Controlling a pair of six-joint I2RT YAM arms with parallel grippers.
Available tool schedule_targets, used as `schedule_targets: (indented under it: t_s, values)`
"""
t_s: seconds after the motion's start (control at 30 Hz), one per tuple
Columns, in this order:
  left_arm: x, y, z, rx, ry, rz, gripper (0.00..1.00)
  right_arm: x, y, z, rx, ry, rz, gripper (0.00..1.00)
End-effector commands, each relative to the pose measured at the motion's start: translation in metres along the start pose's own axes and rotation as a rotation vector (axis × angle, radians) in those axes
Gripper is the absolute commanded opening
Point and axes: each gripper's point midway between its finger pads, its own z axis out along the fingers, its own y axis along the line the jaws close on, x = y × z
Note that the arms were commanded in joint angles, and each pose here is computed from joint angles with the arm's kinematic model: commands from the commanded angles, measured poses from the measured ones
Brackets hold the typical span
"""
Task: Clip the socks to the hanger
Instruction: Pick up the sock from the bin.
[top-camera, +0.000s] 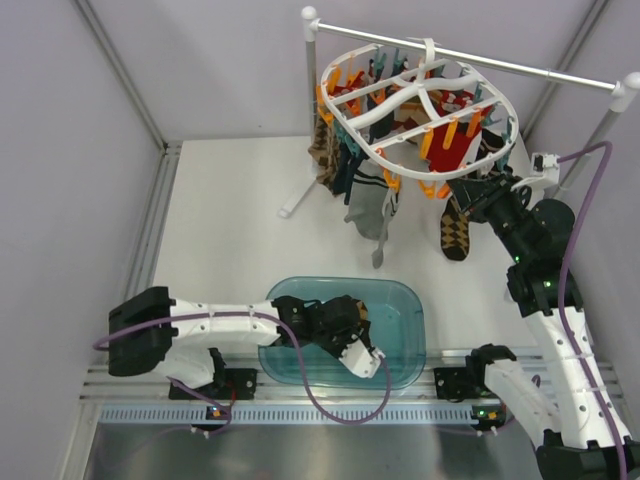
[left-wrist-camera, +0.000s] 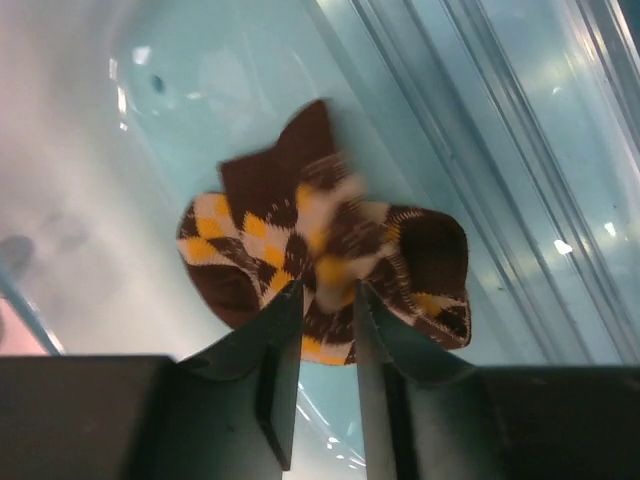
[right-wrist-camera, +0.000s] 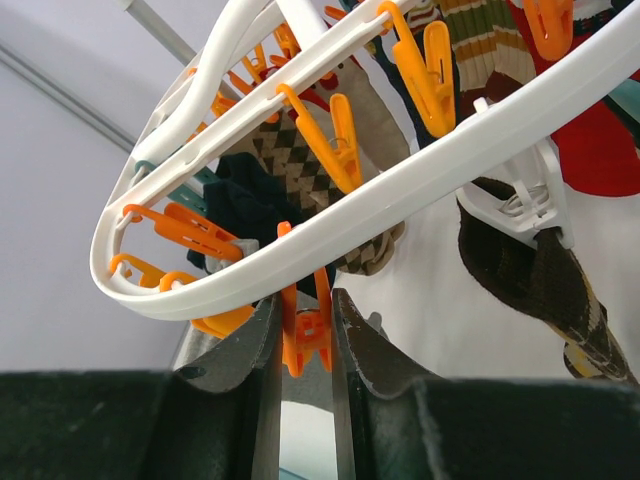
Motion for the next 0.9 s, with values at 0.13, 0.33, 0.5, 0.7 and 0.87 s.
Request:
schedule_targets:
  t_s: [0.13, 0.33, 0.5, 0.7, 0.87]
  values:
    - [-0.026, 0.015, -0.006, -0.030, -0.099, 0.022, 0.49, 0.001, 0.001, -0.001, -0.005, 0.006, -0.017, 0.00]
    - [-0.050, 0.009, -0.004, 0.036, -0.151, -0.090, 0.54, 0.001, 0.001, -0.002, -0.005, 0.008, -0.018, 0.00]
    - [-0.048, 0.003, 0.013, 0.064, -0.122, -0.156, 0.54, 0.003, -0.001, 0.001, 0.000, 0.012, -0.015, 0.00]
    - [-0.037, -0.005, 0.032, 0.089, -0.085, -0.163, 0.54, 0.003, -0.002, 0.002, 0.002, 0.012, -0.017, 0.00]
    - [-0.033, 0.001, 0.045, 0.066, -0.047, -0.191, 0.48, 0.003, -0.002, 0.002, 0.002, 0.012, -0.017, 0.00]
